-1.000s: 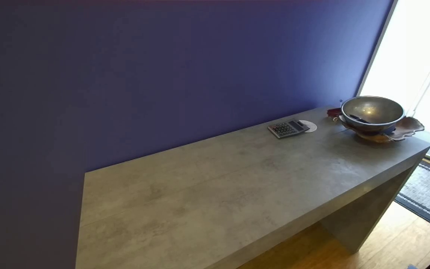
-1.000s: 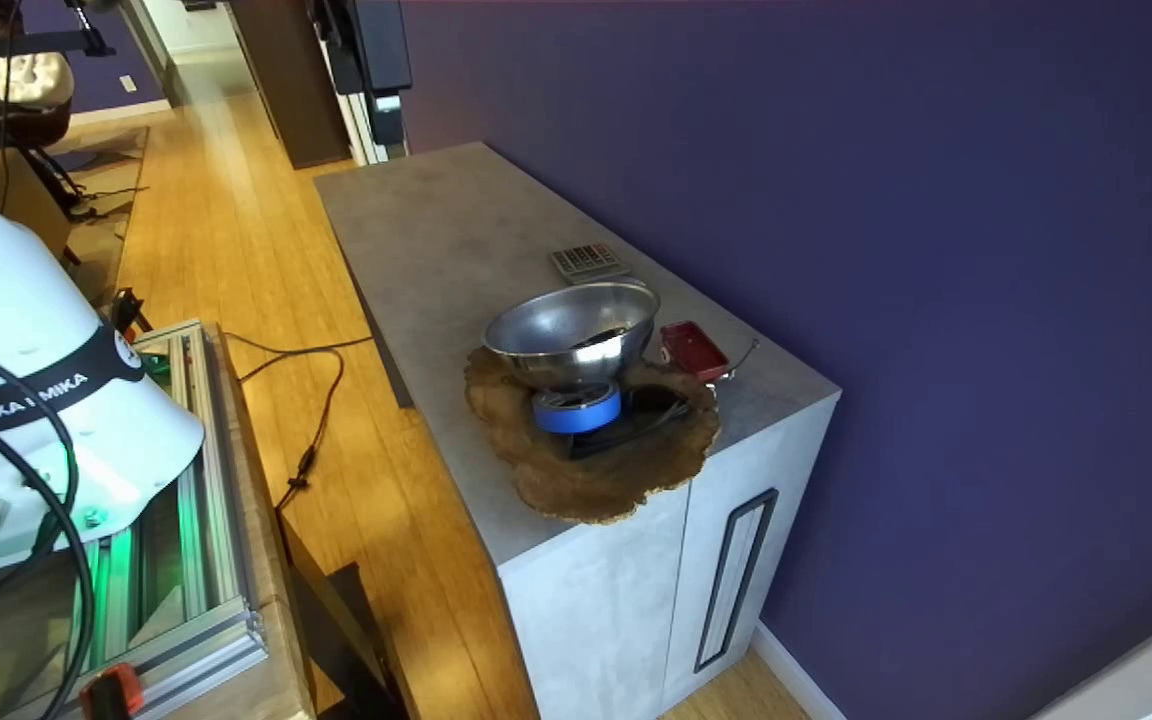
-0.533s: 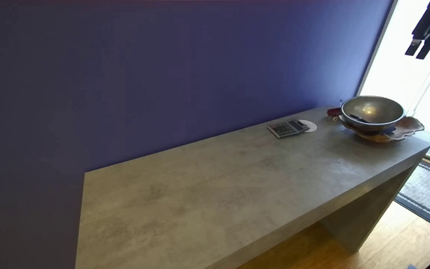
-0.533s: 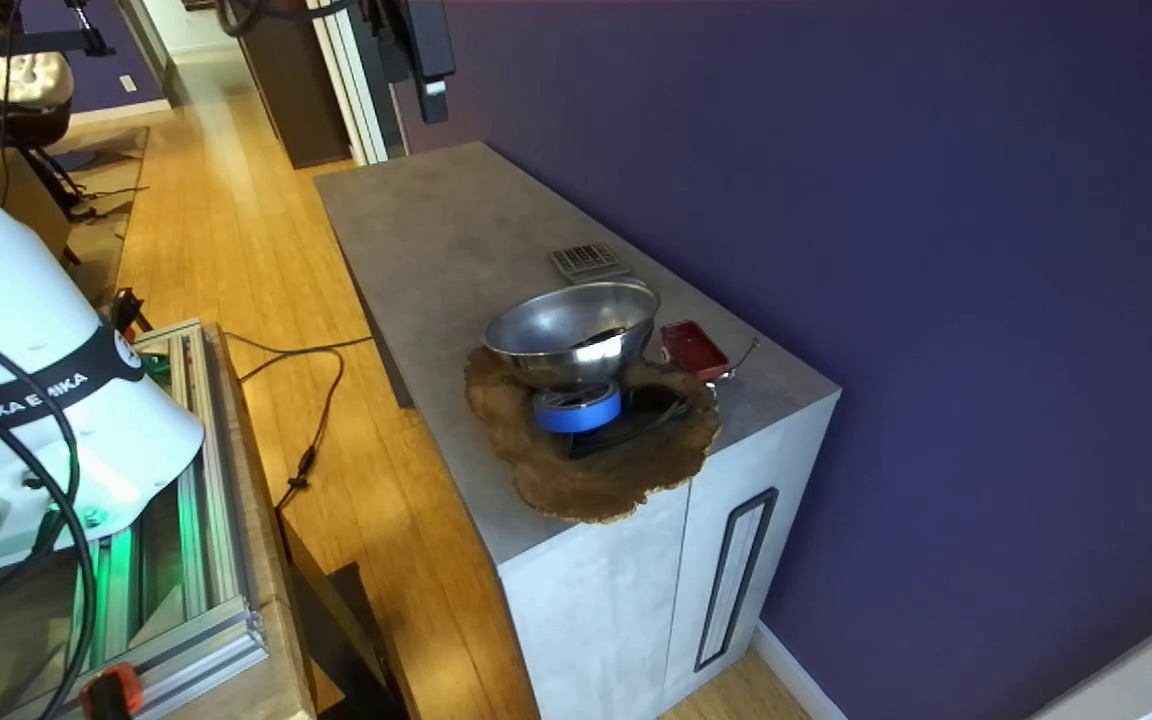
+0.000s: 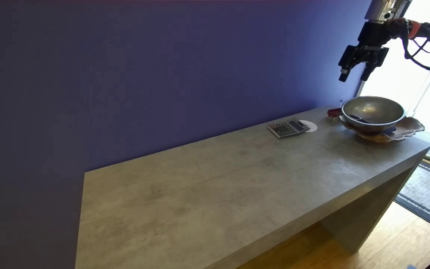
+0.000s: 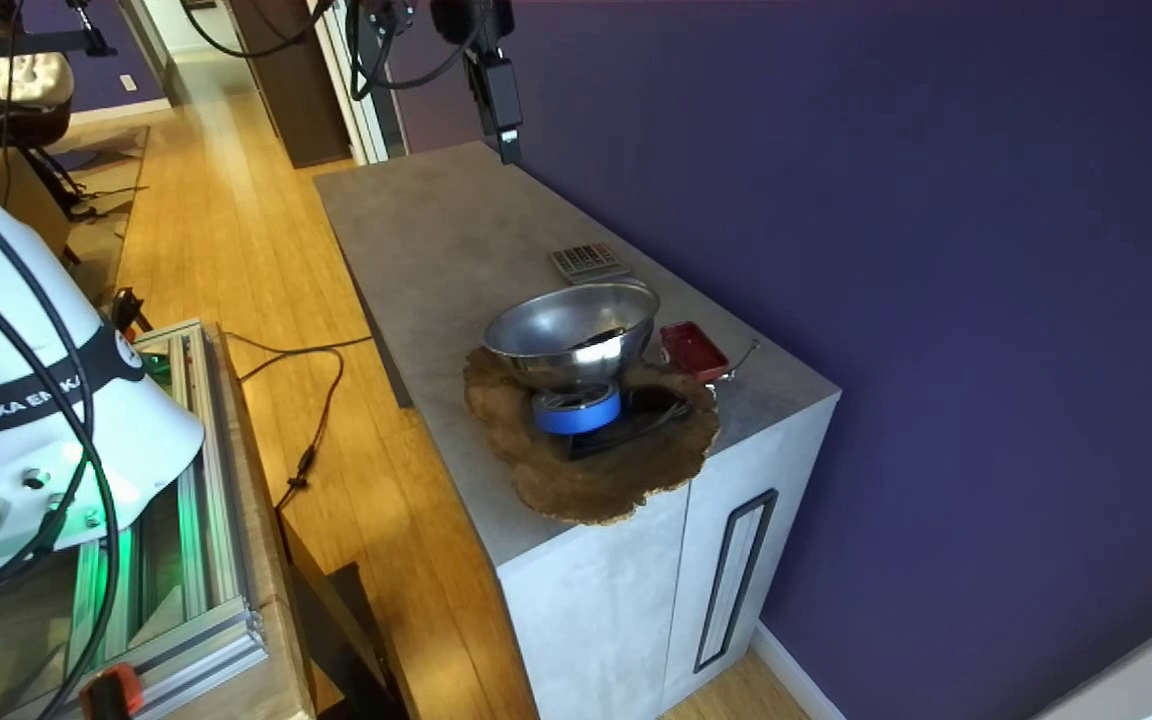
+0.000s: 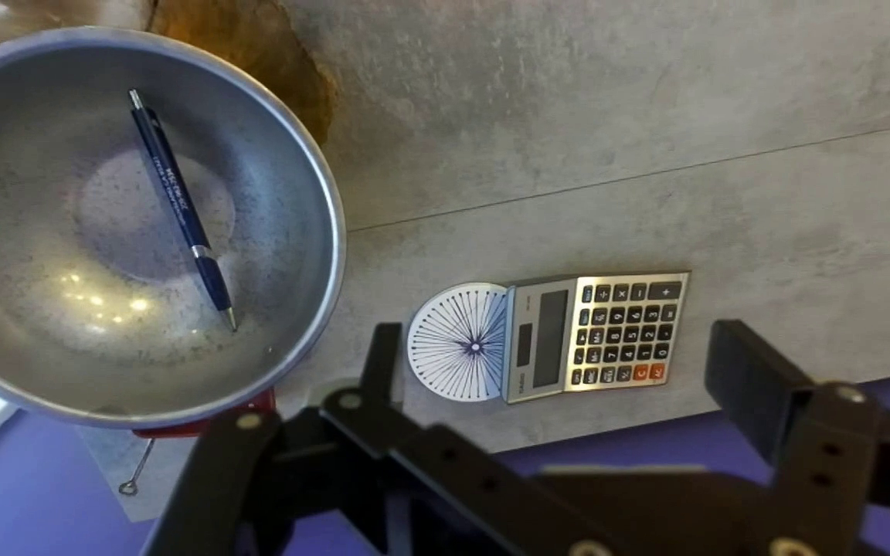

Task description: Pick up the calculator and put it in the silver bowl

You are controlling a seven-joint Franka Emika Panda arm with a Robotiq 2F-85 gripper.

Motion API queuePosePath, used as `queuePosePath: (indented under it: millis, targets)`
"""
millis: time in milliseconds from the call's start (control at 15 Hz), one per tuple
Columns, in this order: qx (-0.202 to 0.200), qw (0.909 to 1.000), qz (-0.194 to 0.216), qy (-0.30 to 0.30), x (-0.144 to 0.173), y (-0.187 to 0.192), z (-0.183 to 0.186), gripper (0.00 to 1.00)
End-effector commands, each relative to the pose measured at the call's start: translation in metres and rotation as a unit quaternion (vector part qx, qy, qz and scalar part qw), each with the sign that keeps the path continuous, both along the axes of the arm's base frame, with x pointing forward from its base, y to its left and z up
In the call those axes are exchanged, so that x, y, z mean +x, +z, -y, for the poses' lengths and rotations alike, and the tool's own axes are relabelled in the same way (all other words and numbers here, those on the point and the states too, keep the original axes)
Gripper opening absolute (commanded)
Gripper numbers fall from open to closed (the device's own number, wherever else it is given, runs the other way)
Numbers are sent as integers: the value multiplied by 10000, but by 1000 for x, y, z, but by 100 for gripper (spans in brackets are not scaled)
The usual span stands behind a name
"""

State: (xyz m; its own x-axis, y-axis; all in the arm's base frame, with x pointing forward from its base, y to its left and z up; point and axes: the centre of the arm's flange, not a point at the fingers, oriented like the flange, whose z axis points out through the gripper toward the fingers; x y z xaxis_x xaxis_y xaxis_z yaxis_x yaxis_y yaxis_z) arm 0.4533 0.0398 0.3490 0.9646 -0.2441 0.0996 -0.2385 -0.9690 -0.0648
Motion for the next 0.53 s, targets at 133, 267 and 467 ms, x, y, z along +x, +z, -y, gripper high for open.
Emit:
queuePosePath:
  millis: [133,267,467]
  targets:
    - [-2,10000,82,7,-2,8,0,100]
    - [355,9990,252,-62,8,2,7,100]
    - [1303,9907,278,-276,26,-14,23,100]
